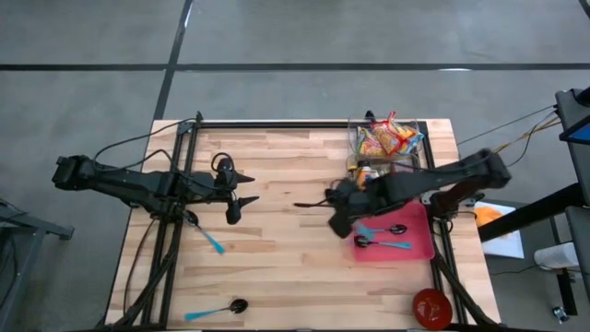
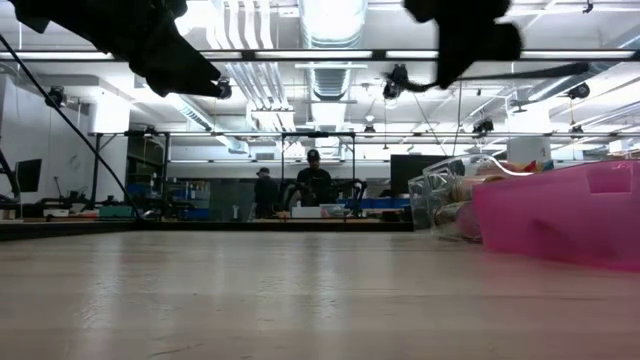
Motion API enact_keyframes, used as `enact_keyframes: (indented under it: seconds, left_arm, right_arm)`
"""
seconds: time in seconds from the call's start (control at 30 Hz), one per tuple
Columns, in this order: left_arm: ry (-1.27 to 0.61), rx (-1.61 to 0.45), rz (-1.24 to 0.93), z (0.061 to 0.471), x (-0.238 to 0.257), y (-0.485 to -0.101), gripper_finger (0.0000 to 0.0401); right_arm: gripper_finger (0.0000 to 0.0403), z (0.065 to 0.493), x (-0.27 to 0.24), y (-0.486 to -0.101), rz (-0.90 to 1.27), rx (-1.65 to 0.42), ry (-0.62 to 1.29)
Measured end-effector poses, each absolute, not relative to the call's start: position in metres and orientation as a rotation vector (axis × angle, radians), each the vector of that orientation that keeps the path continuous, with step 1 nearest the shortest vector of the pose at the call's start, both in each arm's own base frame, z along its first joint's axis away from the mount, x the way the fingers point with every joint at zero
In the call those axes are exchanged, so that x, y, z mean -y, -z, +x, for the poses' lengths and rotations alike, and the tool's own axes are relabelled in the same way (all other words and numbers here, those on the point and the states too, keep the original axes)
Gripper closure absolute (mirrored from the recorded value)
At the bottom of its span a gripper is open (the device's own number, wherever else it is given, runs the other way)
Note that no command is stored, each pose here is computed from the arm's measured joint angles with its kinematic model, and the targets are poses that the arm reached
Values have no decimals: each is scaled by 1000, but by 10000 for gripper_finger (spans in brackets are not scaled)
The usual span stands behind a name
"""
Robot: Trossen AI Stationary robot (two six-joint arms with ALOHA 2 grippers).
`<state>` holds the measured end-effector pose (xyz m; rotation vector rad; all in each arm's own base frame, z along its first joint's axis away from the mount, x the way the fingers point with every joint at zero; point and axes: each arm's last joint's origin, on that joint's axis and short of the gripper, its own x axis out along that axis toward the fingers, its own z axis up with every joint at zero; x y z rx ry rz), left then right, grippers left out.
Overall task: Pick & Place Food Item
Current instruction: Put the blue spoon into the red bin
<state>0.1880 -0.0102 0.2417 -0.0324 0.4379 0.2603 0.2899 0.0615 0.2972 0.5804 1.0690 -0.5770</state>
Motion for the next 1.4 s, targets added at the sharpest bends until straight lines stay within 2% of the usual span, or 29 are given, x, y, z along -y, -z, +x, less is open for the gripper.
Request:
enact_keyframes:
  seconds: [0.27,0.5,0.8,1.13,1.4]
  left_arm:
    - [-260,-438,-32,188,10,-242,120]
    - [-260,-438,-33,188,10,-242,120]
    - [-261,-438,-36,188,10,-242,120]
    - [-261,-438,-36,188,10,-242,120]
    - [-261,-438,-35,188,10,-242,120]
  right_arm:
    - [378,230,-53,-320,473,-1255,659]
    - [378,218,-63,-311,427,-1361,618]
    - [378,214,-84,-262,276,-1502,529]
    - [378,203,-84,-197,330,-1544,485]
    - [378,195,-81,-169,349,-1526,480]
